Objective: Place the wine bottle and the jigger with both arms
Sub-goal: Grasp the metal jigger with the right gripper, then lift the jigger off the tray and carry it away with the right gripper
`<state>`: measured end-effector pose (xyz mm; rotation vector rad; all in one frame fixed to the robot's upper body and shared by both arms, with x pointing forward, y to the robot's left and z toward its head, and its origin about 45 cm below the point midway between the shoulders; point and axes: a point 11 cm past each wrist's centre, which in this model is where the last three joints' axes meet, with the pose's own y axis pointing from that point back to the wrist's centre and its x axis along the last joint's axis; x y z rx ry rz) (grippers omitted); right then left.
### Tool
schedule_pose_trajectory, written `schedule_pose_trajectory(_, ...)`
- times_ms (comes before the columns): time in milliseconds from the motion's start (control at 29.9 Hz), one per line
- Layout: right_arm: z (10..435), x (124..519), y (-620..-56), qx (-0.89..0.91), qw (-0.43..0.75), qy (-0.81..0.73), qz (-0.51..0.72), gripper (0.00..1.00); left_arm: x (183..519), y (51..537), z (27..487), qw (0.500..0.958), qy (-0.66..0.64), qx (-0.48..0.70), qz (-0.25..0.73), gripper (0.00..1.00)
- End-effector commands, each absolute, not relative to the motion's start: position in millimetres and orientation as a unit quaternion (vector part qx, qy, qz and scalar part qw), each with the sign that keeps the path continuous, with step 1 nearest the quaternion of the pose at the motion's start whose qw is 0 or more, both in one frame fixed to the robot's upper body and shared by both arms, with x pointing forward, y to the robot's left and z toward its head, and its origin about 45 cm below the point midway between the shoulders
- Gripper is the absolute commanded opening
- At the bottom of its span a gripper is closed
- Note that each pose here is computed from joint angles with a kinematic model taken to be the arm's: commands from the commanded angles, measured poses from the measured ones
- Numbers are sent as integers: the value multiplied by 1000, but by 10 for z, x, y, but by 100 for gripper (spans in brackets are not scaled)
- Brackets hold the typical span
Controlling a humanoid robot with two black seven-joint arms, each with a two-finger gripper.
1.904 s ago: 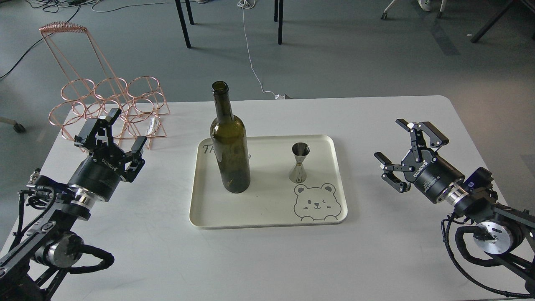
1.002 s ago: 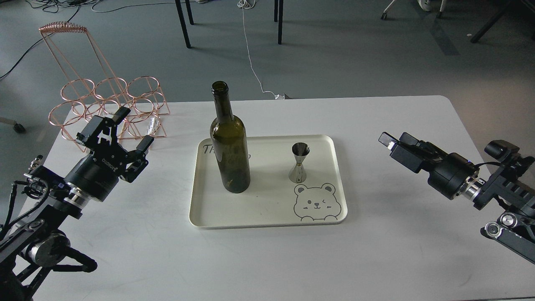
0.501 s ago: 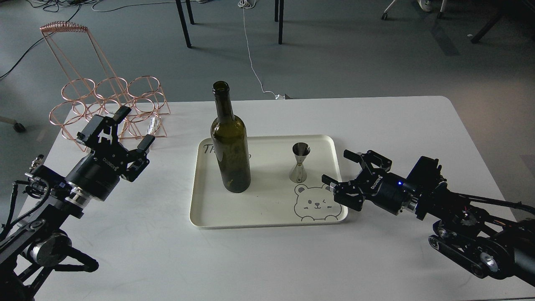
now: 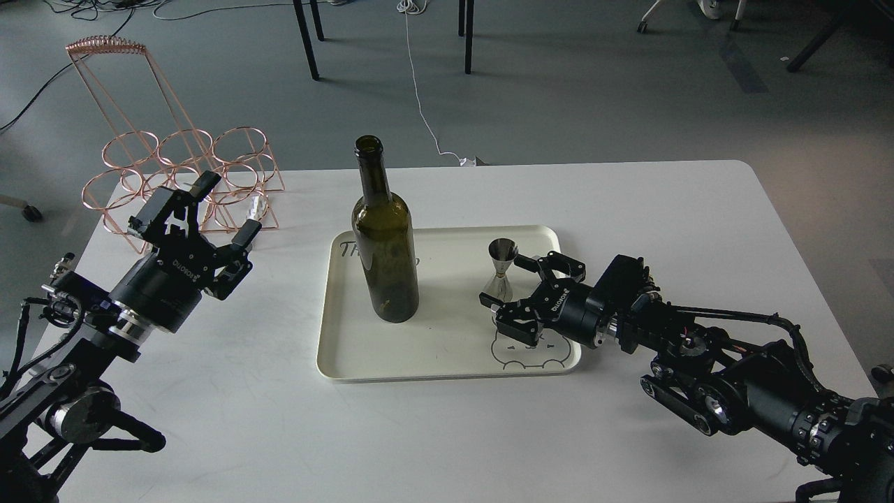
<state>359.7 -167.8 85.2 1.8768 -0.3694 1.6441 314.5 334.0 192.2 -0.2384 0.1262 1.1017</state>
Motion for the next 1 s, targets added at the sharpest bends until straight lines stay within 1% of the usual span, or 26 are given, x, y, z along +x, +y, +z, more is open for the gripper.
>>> schedule_pose_trajectory(0, 829, 3643, -1632, 707, 311, -141, 620, 77, 3144, 3337, 1920, 843, 60, -113, 522, 98)
schedule_pose_trajectory(67, 818, 3661, -1621, 706, 314, -141, 619, 69, 3144, 3333, 1919, 843, 61, -114, 522, 98)
schedule_pose_trajectory(100, 818, 3668, -1614, 705, 315, -142, 619, 62, 3144, 3333, 1919, 843, 61, -114, 522, 98)
schedule_pose_trajectory(167, 812, 3667, -1603, 706, 315, -142, 619, 42, 3144, 3333, 1919, 843, 61, -114, 522, 98)
schedule_pose_trajectory(200, 814, 3664, -1590, 706, 313, -142, 619, 38, 3144, 3333, 1919, 843, 61, -114, 522, 98)
schedule_pose_trajectory(267, 817, 3671, -1593, 706, 314, -142, 619, 37, 3144, 3333, 1919, 843, 61, -114, 522, 98)
schedule_pose_trajectory(301, 823, 3676, -1592, 705, 314, -142, 620, 33, 3144, 3333, 1919, 843, 61, -114, 522, 98)
schedule_pose_trajectory(367, 845, 3692, -1576, 705, 312, -144, 621, 28, 3146, 3336, 1922, 843, 60, -114, 522, 98)
schedule_pose_trajectory(501, 886, 3731, -1584, 702, 311, -146, 624, 14, 3146, 3332, 1921, 843, 61, -115, 522, 98)
schedule_pose_trajectory(735, 942, 3765, -1585, 703, 307, -161, 621, 13, 3147, 3328, 1919, 843, 61, -115, 522, 98)
schedule_pose_trajectory(868, 1123, 3876, -1592, 700, 293, -201, 620, 13, 3151, 3346, 1933, 842, 59, -115, 523, 98)
schedule_pose_trajectory(969, 1330, 3981, -1750, 692, 285, -236, 620, 14, 3153, 3351, 1936, 842, 58, -116, 524, 98)
